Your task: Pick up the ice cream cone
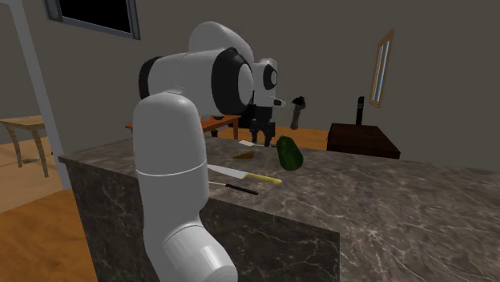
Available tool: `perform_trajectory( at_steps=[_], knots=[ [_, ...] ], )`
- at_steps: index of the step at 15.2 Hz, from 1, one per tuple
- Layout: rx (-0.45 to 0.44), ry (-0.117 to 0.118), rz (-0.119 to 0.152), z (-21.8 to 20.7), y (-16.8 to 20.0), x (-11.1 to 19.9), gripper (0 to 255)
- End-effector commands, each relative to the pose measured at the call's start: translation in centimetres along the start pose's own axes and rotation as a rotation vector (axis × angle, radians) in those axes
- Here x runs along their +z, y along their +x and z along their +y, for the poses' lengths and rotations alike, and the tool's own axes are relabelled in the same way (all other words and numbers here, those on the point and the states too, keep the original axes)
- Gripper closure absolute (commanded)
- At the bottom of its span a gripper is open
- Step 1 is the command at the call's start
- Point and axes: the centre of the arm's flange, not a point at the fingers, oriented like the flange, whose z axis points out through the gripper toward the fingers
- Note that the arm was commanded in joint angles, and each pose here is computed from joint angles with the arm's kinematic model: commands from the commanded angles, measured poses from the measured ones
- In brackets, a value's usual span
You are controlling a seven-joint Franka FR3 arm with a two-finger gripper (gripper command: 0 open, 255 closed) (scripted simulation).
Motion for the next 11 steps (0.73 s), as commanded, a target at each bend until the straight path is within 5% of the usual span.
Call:
perform_trajectory(
  at_steps=[1, 10, 11],
  knots=[
    [0.023, 0.002, -0.003, -1.3, 1.0, 0.2, 0],
    [0.023, 0.002, -0.003, -1.4, 1.5, 4.2, 0],
    [0.023, 0.002, -0.003, -1.4, 1.5, 4.2, 255]
  ],
)
